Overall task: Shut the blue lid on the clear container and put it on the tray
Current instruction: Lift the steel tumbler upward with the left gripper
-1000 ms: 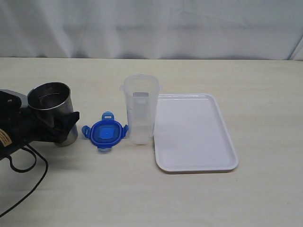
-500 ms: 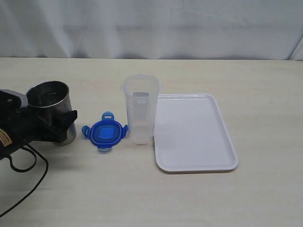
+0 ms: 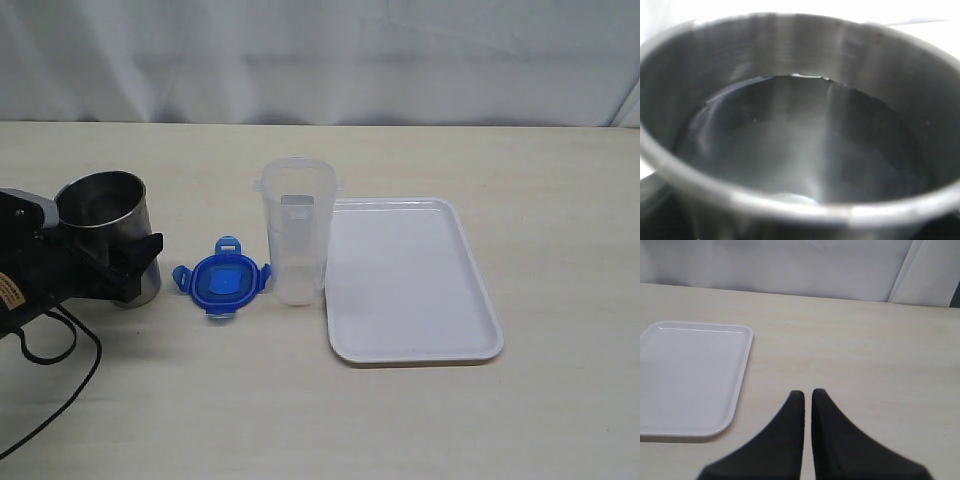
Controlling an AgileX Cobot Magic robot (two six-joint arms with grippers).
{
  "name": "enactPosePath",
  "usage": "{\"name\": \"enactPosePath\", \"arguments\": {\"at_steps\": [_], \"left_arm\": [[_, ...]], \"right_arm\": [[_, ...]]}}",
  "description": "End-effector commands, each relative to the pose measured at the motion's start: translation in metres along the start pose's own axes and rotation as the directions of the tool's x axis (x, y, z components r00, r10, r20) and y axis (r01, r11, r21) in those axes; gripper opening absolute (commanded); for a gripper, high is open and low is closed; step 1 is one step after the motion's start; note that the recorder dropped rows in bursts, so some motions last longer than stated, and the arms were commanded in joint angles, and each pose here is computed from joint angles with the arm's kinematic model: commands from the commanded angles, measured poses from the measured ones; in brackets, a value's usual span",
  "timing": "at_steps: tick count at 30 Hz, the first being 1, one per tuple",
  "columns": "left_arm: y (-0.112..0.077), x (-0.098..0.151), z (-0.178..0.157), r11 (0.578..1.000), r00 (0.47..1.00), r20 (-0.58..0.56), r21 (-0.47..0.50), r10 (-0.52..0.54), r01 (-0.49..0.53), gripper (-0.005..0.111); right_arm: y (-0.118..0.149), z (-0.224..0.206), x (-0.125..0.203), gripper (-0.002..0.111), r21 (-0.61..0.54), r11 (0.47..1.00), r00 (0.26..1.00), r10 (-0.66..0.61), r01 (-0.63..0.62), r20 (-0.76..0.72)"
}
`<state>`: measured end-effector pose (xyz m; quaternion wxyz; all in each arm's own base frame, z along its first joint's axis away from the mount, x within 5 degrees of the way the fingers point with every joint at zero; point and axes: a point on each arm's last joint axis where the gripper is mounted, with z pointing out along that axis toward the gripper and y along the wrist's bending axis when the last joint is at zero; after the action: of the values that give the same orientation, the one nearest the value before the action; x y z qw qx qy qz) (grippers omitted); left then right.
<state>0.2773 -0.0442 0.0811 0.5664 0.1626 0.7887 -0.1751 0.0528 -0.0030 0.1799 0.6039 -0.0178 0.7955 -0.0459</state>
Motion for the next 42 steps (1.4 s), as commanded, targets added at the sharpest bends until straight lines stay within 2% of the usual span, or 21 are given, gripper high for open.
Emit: {"name": "enactPosePath", "arguments": {"at_steps": [1,6,23,32,42], "left_arm": [[-0.002,-0.001,0.001,1.000,1.000,0.010,0.019,0.002,-0.002,0.000],[-0.001,-0.004,0.001,1.000,1.000,0.020,0.013,0.005,-0.005,0.000],[-0.003,-0.038,-0.004,0.997,0.989,0.131,0.026,0.068,-0.072,0.000],[-0.001,-0.053,0.004,0.998,0.984,0.178,0.063,-0.016,0.005,0.000],[0.005,-0.068,0.014,0.997,0.973,0.230,0.073,-0.037,0.020,0.000]], "right_arm": [[0.000,0.000,-0.001,0.006,0.004,1.000,1.000,0.001,-0.001,0.001],[0.000,0.000,-0.001,0.006,0.004,1.000,1.000,0.001,-0.001,0.001],[0.000,0.000,-0.001,0.006,0.004,1.000,1.000,0.001,-0.001,0.001],[0.000,0.000,-0.001,0.006,0.004,1.000,1.000,0.001,-0.001,0.001],[0.000,0.000,-0.001,0.006,0.004,1.000,1.000,0.001,-0.001,0.001]]}}
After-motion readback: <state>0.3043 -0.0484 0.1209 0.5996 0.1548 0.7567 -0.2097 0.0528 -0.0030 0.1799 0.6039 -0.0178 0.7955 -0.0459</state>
